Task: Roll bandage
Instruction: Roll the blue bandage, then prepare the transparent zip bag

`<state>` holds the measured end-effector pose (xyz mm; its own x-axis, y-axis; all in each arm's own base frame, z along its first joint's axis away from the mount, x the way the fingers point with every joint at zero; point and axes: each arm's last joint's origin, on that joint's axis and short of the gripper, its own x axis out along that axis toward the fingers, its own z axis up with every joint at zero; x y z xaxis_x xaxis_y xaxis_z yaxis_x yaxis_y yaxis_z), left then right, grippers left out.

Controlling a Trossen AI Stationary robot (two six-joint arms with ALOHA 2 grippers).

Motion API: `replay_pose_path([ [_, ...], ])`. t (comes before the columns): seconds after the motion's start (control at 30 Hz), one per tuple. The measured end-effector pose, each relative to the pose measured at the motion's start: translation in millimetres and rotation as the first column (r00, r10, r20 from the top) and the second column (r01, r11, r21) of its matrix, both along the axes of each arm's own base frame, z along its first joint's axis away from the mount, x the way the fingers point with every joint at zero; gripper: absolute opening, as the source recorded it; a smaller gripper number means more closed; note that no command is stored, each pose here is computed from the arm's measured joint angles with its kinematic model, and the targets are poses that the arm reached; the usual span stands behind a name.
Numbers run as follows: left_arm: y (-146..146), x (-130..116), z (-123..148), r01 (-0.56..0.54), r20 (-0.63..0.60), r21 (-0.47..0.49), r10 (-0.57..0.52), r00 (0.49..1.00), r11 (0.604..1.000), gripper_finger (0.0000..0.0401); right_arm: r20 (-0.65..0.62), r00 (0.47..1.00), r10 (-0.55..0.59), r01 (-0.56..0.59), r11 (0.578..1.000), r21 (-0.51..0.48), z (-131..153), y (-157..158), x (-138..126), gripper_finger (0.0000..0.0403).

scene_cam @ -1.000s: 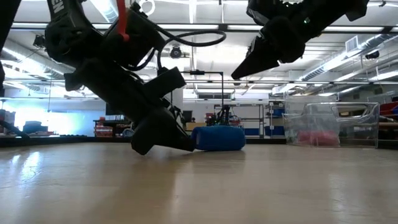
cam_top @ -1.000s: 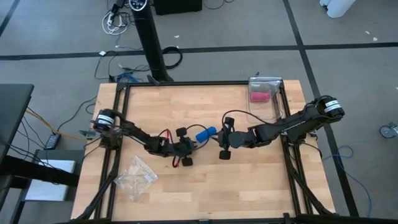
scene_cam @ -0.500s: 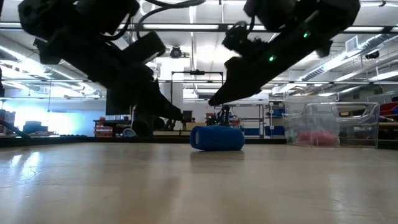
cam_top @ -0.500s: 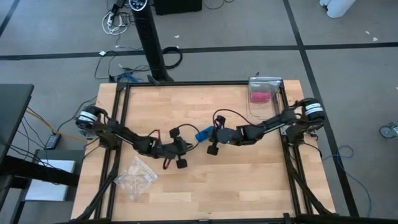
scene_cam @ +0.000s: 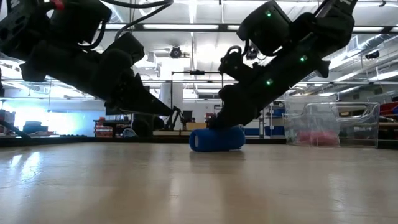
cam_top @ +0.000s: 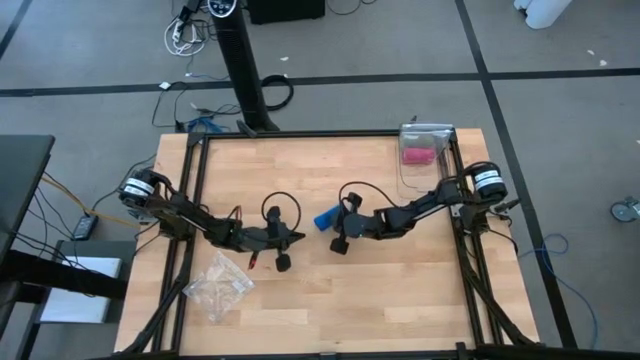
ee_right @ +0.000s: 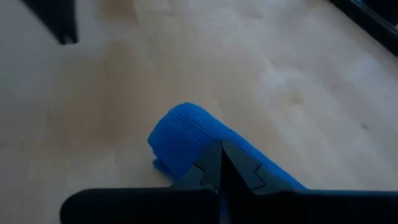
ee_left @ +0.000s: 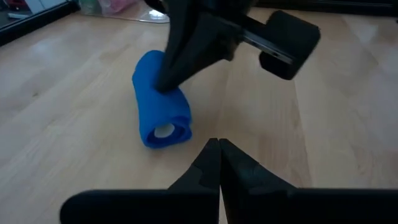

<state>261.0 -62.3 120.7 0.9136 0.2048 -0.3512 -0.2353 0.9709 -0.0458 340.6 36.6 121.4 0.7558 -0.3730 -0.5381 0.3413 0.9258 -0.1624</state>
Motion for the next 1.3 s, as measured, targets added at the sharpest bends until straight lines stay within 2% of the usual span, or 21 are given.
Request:
replay_pose_path([
  [0.27,1,0,0,-0.024,0.005,0.01,0.024,1.0,1.0,0.0004,-0.038,0.999,0.027,-0.026,0.999,0.04,-5,15,-5,0.0001],
  [0.53,1,0,0,-0.024,0.005,0.011,0.024,1.0,1.0,0.0004,-0.077,0.997,0.006,-0.004,1.0,0.023,-9,17,-9,0.0002],
  [0.67,-1,0,0,0.017,-0.001,-0.008,-0.017,1.0,1.0,0.0006,-0.06,0.998,0.004,-0.003,1.0,0.024,-8,17,-8,0.0012],
  [0.73,-2,0,0,0.042,0.003,-0.055,-0.042,0.999,0.998,0.0012,-0.051,0.999,0.011,-0.01,1.0,0.027,-5,20,-9,0.0025],
  [0.8,-4,0,-1,0.079,0.001,-0.163,-0.08,0.997,0.983,0.0024,-0.031,0.999,0.025,-0.024,0.999,0.031,3,24,-10,0.0041],
  [0.9,-10,-3,-2,0.136,-0.052,-0.385,-0.168,0.984,0.913,0.0047,0.003,0.999,0.051,-0.052,0.998,0.043,17,31,-14,0.0069],
  [1.0,-22,-8,-3,0.16,-0.131,-0.51,-0.261,0.957,0.845,0.0069,0.028,0.996,0.081,-0.082,0.996,0.032,31,36,-18,0.0096],
  [1.07,-35,-9,2,0.195,-0.163,-0.514,-0.318,0.934,0.835,0.0078,0.037,0.995,0.096,-0.097,0.995,0.022,38,37,-20,0.0109],
  [1.17,-54,-8,14,0.221,-0.237,-0.481,-0.369,0.899,0.848,0.0083,0.033,0.993,0.11,-0.11,0.994,0.004,44,37,-22,0.0121],
  [1.3,-77,-10,34,0.136,-0.443,-0.436,-0.344,0.828,0.89,0.0083,0.016,0.993,0.117,-0.117,0.993,-0.009,45,36,-24,0.0123],
])
